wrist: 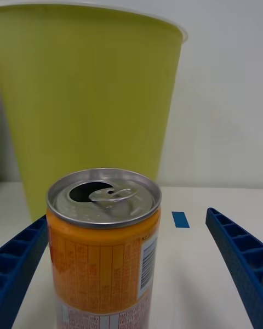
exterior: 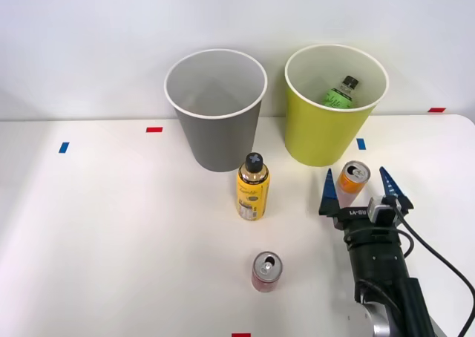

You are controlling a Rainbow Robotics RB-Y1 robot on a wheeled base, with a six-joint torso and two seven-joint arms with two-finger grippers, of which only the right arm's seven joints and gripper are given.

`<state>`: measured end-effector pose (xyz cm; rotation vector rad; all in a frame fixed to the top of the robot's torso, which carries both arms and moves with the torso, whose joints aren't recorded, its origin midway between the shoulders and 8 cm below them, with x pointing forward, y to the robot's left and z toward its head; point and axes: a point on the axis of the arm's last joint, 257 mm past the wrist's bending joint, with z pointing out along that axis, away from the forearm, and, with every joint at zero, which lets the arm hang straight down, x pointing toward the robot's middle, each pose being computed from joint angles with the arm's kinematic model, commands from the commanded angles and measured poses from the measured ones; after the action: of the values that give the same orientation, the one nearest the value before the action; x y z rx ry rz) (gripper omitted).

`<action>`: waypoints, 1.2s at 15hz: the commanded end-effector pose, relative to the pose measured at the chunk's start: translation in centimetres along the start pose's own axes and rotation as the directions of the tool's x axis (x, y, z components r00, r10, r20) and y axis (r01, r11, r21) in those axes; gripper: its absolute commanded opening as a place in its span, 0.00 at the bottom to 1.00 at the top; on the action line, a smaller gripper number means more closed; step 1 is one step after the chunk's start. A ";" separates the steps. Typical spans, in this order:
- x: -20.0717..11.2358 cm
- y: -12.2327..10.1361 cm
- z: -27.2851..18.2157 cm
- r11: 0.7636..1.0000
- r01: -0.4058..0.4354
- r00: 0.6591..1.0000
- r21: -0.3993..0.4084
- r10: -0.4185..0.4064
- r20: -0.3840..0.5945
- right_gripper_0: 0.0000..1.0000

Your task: Put cans in the gray bin, plastic bottles in the light green bin

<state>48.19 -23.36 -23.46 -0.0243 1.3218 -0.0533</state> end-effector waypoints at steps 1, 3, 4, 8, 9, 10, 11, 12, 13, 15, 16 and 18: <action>0.0 0.1 -0.1 1.000 0.005 1.000 -0.005 -0.005 0.000 0.00; 0.0 0.2 0.0 1.000 0.003 1.000 -0.008 -0.003 0.001 0.00; -0.1 0.2 0.0 1.000 0.001 1.000 -0.005 0.000 0.003 0.00; 0.1 0.6 -0.5 1.000 0.007 1.000 -0.005 -0.007 0.001 0.00; -0.3 0.5 -1.0 1.000 0.007 1.000 -0.006 -0.007 0.006 0.00; -0.8 0.7 -1.6 1.000 0.008 1.000 -0.012 -0.008 0.012 0.00; -1.5 0.8 -2.2 1.000 0.000 1.000 -0.014 0.000 0.022 0.00; -2.0 1.3 -3.1 0.999 -0.018 1.000 -0.034 0.018 0.005 0.00; -2.9 1.7 -3.4 0.998 -0.028 1.000 -0.055 0.027 -0.013 0.00; -5.6 2.3 -4.2 0.994 -0.033 0.998 -0.104 0.028 -0.053 0.00; -6.9 2.6 -4.4 0.992 -0.043 0.998 -0.121 0.036 -0.057 0.00; -9.4 3.3 -4.5 0.985 -0.061 0.997 -0.162 0.052 -0.062 0.00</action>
<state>42.50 -20.00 -16.41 -0.1045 1.3554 0.0717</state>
